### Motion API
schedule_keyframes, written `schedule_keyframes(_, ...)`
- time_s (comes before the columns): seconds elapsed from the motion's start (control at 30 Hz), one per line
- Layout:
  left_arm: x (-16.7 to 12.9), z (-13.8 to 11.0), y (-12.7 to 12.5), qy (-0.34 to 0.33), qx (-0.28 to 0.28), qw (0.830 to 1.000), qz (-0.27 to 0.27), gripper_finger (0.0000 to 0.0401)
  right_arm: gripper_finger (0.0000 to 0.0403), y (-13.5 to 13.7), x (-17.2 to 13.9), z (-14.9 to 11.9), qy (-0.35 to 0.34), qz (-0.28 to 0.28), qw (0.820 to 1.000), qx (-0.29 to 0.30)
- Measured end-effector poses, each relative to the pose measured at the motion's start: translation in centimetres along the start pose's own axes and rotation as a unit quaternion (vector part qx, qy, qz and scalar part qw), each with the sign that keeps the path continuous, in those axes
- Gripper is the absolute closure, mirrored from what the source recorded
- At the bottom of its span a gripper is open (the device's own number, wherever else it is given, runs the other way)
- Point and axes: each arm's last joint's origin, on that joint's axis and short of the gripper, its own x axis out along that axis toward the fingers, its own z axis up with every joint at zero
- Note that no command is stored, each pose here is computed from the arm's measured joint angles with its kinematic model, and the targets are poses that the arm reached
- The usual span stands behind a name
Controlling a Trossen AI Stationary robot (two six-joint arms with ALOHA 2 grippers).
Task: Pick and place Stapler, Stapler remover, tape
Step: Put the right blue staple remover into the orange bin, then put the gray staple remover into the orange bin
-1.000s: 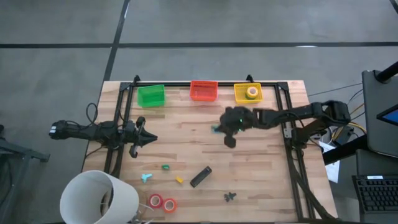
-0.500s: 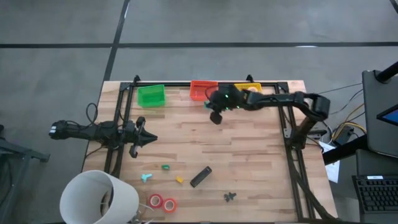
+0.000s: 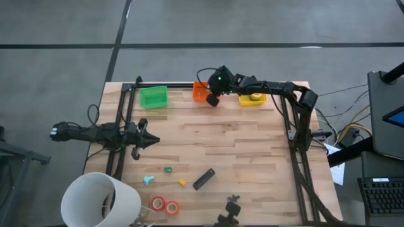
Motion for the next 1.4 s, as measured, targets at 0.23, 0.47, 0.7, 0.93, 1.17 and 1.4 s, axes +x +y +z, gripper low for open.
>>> schedule_keyframes(0.23, 0.0, 0.0, 0.0, 0.000, 0.000, 1.000, 0.000, 0.0364, 0.0394, -1.2, 2.1, -1.3, 0.032, -0.010, 0.999, 0.021)
schedule_keyframes(0.47, 0.0, 0.0, 0.0, 0.000, 0.000, 1.000, 0.000, 0.0364, 0.0394, -1.1, 2.9, -1.9, 0.044, -0.009, 0.999, 0.020)
schedule_keyframes(0.7, 0.0, 0.0, 0.0, 0.000, 0.000, 1.000, 0.000, 0.0364, 0.0394, -1.1, 2.9, -2.0, 0.046, -0.009, 0.999, 0.021)
schedule_keyframes(0.93, 0.0, 0.0, 0.0, 0.000, 0.000, 1.000, 0.000, 0.0364, 0.0394, -1.0, 2.9, -2.2, 0.059, -0.007, 0.998, 0.021)
schedule_keyframes(1.17, 0.0, 0.0, 0.0, 0.000, 0.000, 1.000, 0.000, 0.0364, 0.0390, -1.0, 2.9, -2.5, 0.068, 0.004, 0.997, 0.023)
schedule_keyframes(1.4, 0.0, 0.0, 0.0, 0.000, 0.000, 1.000, 0.000, 0.0364, 0.0338, -0.9, 2.8, -2.4, 0.067, 0.007, 0.998, 0.019)
